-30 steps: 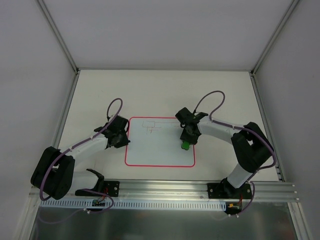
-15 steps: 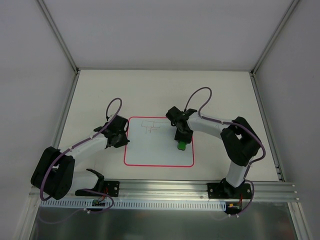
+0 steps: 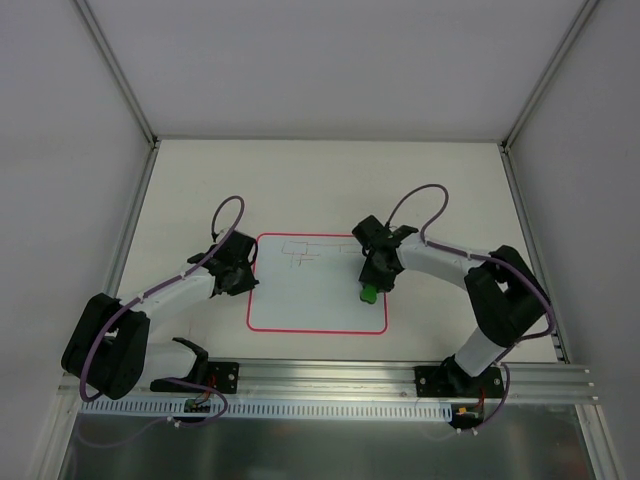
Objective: Erase the whiteboard
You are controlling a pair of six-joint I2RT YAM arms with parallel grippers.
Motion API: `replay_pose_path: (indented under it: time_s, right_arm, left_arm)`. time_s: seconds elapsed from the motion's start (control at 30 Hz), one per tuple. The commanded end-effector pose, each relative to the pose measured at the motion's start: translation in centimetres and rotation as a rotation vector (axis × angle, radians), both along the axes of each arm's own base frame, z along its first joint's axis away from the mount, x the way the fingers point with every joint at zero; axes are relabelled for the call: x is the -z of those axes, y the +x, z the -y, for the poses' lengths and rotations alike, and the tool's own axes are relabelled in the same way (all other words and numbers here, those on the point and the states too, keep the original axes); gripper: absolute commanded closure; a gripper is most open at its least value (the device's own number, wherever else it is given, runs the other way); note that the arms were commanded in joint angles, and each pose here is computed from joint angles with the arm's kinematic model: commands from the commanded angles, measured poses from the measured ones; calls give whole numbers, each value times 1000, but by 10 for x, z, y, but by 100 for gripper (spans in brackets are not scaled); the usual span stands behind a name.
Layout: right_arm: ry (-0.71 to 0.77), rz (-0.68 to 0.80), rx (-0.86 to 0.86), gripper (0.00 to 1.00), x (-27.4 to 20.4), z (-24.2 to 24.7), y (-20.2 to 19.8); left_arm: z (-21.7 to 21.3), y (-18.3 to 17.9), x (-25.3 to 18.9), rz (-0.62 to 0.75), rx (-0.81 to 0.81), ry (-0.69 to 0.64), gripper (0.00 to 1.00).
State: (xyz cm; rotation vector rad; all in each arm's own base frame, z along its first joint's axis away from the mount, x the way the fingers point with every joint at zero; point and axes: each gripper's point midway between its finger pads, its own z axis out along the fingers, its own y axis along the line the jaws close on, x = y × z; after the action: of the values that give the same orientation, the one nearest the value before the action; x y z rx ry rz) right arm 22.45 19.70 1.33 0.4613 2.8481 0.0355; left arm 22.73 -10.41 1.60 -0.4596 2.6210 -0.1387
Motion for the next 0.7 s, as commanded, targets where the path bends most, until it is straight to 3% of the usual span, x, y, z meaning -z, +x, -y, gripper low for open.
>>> replay_pose_path:
  time_s: [0.0, 0.37, 0.67]
  right_arm:
    - [-230, -233, 45, 100, 39, 71, -67]
    - [-227, -180, 50, 100, 30, 74, -54]
    - [-283, -137, -55, 100, 19, 42, 24]
  left_arm:
    - [-24, -35, 22, -146, -24, 94, 100]
    - [-21, -34, 20, -145, -8, 81, 100]
    - [-11, -34, 19, -145, 47, 69, 100]
